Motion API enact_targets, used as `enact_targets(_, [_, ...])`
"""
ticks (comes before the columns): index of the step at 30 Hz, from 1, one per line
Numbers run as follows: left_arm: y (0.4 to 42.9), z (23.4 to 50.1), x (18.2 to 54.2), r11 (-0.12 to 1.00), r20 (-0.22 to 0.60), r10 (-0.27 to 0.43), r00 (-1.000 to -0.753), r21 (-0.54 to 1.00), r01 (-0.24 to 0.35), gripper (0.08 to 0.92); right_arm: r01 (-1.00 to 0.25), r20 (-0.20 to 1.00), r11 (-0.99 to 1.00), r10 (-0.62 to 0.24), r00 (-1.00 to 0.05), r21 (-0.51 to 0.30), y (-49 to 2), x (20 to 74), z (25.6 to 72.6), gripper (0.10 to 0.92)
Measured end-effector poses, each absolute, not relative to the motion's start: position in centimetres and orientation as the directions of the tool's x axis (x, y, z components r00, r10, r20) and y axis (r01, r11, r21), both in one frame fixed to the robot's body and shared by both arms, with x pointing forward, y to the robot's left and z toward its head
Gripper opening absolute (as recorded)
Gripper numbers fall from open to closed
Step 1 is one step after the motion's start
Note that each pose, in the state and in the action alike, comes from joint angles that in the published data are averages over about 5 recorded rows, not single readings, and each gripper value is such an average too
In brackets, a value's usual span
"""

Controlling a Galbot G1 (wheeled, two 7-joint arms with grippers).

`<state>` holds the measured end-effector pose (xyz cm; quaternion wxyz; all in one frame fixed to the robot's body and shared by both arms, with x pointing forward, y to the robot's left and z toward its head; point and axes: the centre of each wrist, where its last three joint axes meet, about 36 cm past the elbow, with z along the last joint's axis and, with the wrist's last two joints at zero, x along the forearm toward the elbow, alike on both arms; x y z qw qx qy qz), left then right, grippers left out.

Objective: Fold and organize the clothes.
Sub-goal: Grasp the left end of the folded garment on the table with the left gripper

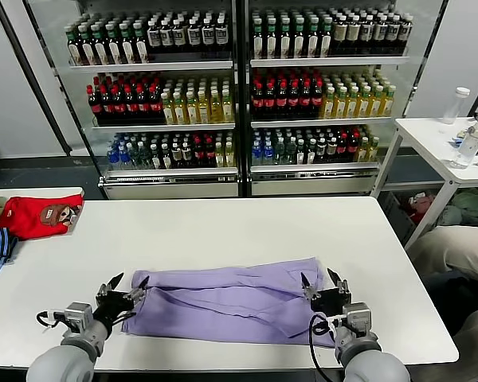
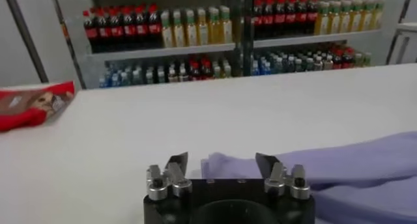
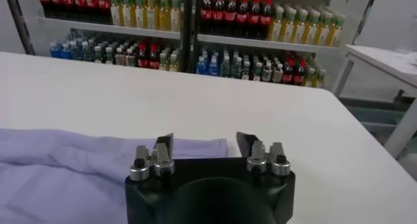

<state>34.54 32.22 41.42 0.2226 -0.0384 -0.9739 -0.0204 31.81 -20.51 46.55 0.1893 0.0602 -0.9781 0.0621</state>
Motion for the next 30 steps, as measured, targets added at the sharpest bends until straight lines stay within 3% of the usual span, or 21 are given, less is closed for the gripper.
enact_targets(5, [31.3,41.0,34.5,0.999,0.453,0.046,-0.890,-0.011,0.046,0.819,-0.140,0.377,0.984,-0.090,-0.922,-0.107,-20.4,31.4,46.5,0.822])
enact_targets(20, [30.0,39.8,35.3,0.997,0.516,0.019,-0.857,-0.070,-0.020,0.814,-0.143,0.378,0.981,-0.085,-0.922,-0.129,-19.9,31.4,46.0,0.823])
enact_targets(30, [29.2,39.5,35.1,0.997,0.534,0.009,-0.845,-0.073,-0.035,0.559,-0.144,0.381,0.980,-0.081,-0.921,-0.140,-19.9,31.4,45.8,0.823])
